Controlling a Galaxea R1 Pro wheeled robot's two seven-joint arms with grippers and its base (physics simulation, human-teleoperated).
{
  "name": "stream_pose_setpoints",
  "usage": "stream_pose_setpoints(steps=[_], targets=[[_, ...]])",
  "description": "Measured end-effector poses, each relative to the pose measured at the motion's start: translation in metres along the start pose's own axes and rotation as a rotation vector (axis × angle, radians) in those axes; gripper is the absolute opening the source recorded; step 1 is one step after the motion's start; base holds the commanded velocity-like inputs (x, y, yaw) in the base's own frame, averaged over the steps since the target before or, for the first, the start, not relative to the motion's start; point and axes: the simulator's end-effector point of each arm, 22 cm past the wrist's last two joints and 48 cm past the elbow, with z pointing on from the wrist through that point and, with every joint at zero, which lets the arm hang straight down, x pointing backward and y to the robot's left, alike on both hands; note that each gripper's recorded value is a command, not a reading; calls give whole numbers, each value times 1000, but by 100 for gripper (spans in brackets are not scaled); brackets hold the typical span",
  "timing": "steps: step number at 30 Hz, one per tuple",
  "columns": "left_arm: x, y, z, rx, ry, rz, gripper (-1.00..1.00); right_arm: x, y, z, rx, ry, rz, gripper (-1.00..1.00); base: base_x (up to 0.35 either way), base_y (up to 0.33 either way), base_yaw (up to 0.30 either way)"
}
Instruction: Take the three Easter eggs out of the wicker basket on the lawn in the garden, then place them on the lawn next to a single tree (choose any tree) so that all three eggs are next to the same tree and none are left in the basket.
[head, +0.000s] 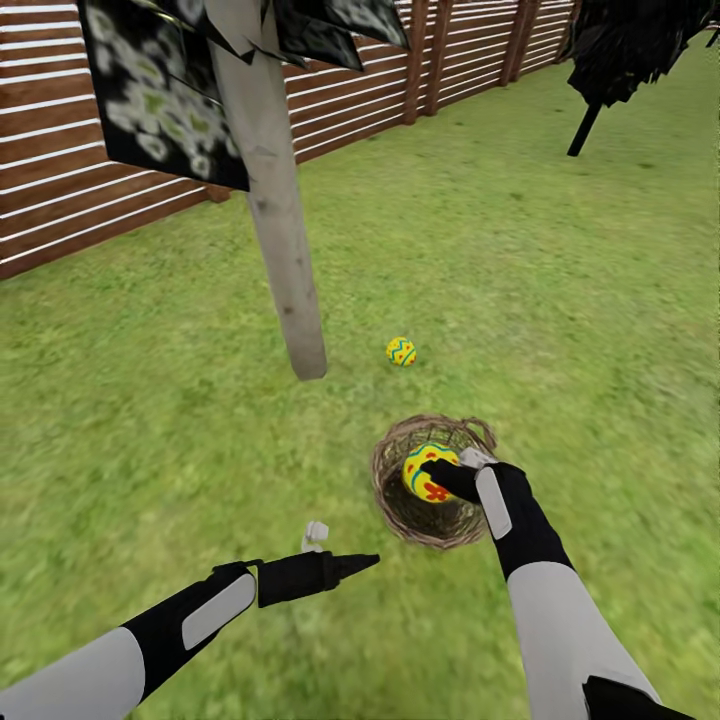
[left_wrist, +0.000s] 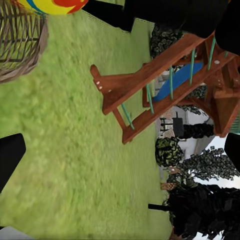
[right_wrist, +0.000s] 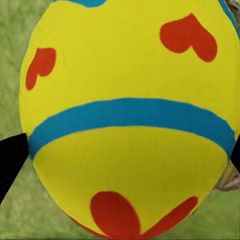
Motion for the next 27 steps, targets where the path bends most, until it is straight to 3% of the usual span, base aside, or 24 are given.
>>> stream_pose_setpoints(steps=[5, 10, 21, 27], targets=[[-4, -12, -2, 3, -2, 8, 100, 7, 10, -12, -26, 56, -5, -100, -190, 0, 0], [-7, -23, -4, 5, -4, 16, 100, 3, 18, -23, -44, 57, -5, -100, -203, 0, 0], [-14, -47, -8, 8, -7, 31, 100, -43, 29, -64, -61, -44, -17, -100, -19, 0, 0], [-18, -59, -11, 9, -12, 41, 100, -50, 36, -78, -66, -55, -21, -100, 0, 0, 0]])
